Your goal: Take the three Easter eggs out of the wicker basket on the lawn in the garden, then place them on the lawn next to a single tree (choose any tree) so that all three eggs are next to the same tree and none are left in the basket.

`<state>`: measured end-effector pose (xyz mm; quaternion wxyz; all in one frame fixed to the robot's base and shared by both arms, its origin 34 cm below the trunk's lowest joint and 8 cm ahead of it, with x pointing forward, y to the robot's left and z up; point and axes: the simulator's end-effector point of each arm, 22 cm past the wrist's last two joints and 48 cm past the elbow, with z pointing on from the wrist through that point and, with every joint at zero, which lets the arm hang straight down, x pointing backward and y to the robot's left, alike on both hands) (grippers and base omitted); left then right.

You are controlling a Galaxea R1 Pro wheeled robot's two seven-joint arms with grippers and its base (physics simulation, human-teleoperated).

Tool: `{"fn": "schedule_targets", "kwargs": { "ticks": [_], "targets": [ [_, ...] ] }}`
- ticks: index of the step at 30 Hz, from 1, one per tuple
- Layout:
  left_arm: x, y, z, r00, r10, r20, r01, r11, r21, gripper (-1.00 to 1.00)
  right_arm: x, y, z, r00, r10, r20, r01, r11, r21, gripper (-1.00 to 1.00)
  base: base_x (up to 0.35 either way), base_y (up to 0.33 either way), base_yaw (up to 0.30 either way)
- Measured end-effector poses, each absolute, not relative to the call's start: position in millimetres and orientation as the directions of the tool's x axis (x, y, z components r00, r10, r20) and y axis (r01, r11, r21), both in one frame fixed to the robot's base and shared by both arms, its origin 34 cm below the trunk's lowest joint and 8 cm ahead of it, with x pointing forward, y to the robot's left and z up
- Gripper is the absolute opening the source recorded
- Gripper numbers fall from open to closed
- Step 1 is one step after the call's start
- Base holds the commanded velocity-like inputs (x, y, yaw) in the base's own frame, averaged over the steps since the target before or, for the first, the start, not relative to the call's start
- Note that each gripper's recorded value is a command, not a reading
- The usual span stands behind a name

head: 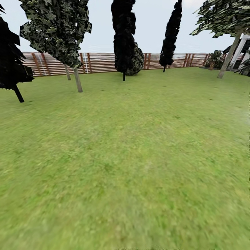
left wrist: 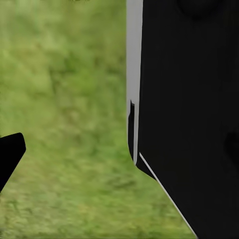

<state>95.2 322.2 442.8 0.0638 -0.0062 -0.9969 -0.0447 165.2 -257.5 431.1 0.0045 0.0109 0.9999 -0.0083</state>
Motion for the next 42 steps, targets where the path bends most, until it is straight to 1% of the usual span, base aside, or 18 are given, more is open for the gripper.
{"fn": "schedule_targets", "kwargs": {
  "ticks": [42],
  "targets": [
    [73,322,446,-0.982,0.007,0.187,0.023,0.996,0.087,1.0,142,-258,430,-0.998,0.022,0.051,0.021,1.0,-0.018,1.0,0.0,0.0,-0.137]
  ]
}}
